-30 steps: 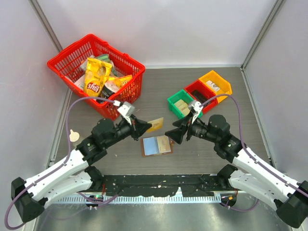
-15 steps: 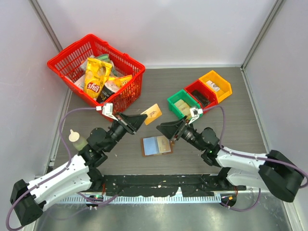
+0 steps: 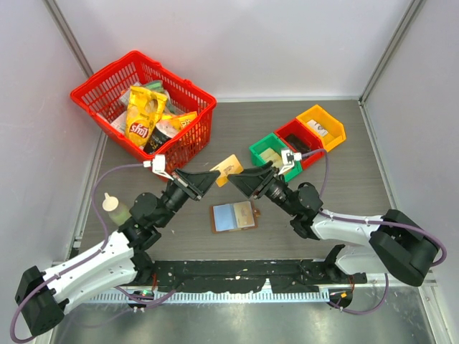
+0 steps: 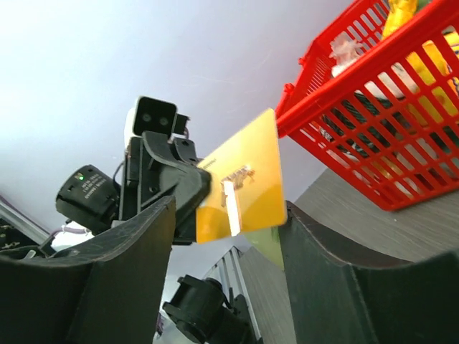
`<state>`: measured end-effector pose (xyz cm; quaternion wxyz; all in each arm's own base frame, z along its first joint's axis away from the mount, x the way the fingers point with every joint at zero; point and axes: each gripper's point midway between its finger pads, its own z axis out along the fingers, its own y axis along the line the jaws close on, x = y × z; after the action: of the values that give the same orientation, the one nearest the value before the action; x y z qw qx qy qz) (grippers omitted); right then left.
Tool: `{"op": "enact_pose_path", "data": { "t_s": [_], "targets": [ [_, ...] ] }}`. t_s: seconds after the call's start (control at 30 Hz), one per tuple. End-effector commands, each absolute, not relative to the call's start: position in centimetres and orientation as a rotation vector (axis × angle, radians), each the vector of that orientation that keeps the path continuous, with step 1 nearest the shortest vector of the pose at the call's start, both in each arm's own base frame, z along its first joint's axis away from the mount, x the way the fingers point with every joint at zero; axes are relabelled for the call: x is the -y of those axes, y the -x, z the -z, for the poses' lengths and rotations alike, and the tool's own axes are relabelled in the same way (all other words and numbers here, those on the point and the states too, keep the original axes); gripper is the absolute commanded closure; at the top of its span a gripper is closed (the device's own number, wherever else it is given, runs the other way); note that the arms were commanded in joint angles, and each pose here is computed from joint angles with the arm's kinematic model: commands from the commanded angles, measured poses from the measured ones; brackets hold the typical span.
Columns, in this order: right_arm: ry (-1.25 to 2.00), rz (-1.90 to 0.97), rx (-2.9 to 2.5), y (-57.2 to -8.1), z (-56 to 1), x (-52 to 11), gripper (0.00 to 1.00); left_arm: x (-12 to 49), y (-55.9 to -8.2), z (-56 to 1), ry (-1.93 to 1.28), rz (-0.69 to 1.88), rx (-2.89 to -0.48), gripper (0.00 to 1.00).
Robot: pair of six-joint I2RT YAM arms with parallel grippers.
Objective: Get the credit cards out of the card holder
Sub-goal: Place the credit card in the storage box.
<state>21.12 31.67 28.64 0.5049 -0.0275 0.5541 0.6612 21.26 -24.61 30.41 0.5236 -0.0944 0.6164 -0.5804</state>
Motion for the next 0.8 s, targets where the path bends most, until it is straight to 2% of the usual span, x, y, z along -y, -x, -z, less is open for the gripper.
{"op": "enact_pose_path", "data": {
  "t_s": [0.0, 0.07, 0.13, 0.17, 0.2, 0.23, 0.3, 0.53, 0.77],
  "targets": [
    [0.112, -1.647, -1.131, -20.1, -33.9, -31.2, 0.41, 24.4, -20.9, -32.3, 0.246, 1.447, -1.402, 1.00],
    [0.111, -1.644, -1.134, -20.2, -33.9, -31.3, 0.51, 24.4, -20.8, -32.4, 0.246, 1.457, -1.401, 1.00],
    [0.110, -1.641, -1.139, -20.3, -33.9, -31.3, 0.66, 24.4, -20.8, -32.6, 0.246, 1.462, -1.395, 1.00],
    [0.109, -1.642, -1.141, -20.3, -33.9, -31.3, 0.79, 24.4, -20.8, -32.5, 0.246, 1.461, -1.396, 1.00],
    [0.108, -1.639, -1.143, -20.3, -33.7, -31.3, 0.86, 24.3, -20.8, -32.5, 0.246, 1.459, -1.396, 1.00],
    [0.103, -1.631, -1.155, -20.4, -33.4, -31.2, 0.98, 24.3, -20.7, -32.4, 0.244, 1.453, -1.398, 0.98],
    [0.099, -1.611, -1.174, -20.5, -33.2, -31.0, 0.99, 24.0, -20.9, -31.9, 0.245, 1.414, -1.416, 0.89],
    [0.084, -1.443, -1.310, -22.8, -31.2, -28.4, 0.99, 20.7, -21.4, -29.4, 0.189, 1.095, -1.559, 0.31],
    [0.017, -1.092, -1.542, -27.9, -27.7, -20.9, 0.99, 15.7, -21.3, -27.8, 0.038, 0.680, -1.724, 0.00]
  ]
}}
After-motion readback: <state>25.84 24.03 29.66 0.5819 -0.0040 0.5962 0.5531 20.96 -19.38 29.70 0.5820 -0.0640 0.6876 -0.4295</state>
